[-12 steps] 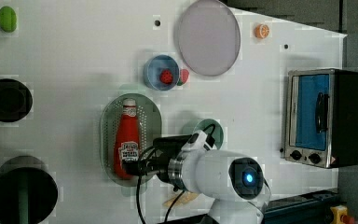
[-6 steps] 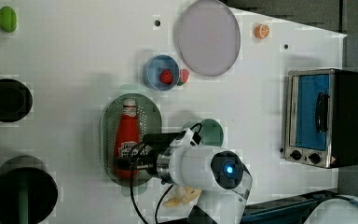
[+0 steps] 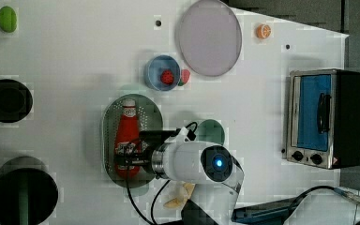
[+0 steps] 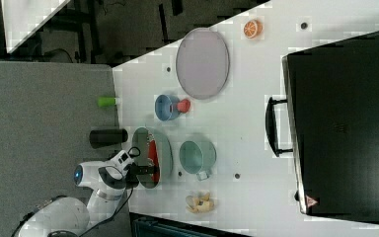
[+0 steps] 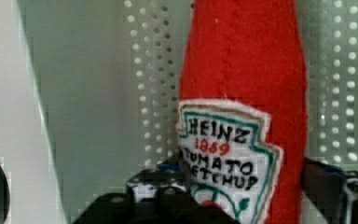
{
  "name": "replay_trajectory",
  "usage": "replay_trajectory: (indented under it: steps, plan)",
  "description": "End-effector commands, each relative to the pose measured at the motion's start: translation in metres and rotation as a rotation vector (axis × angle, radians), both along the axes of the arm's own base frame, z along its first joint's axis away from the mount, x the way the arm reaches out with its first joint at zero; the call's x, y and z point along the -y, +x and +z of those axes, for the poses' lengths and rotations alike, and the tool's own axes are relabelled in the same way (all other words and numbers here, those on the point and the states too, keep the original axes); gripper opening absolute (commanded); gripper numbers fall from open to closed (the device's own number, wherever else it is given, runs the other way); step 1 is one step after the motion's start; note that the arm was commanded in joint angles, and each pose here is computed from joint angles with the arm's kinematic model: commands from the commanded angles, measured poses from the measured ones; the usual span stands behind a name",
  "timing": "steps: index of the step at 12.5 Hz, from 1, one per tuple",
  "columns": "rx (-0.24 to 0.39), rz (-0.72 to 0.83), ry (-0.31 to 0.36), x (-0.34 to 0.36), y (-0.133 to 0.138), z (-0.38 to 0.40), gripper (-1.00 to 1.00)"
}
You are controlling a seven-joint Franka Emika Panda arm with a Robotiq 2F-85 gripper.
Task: Pick ketchup from strainer and place it on the table
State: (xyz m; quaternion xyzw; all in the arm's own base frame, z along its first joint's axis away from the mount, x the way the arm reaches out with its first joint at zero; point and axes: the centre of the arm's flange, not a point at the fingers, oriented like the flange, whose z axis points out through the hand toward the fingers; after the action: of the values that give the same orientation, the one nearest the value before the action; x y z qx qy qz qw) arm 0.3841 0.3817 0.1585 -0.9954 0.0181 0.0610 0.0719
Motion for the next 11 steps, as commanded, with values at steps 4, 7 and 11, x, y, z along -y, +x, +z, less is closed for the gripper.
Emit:
replay_trajectory:
  steps: [4,7,11]
  plan:
    - [0.102,-0.035,0.020,-0.014,0.008,0.054,0.22]
    - [0.107,-0.091,-0.040,-0.007,0.010,0.102,0.22]
    - [0.031,-0.174,-0.065,0.006,0.023,0.174,0.22]
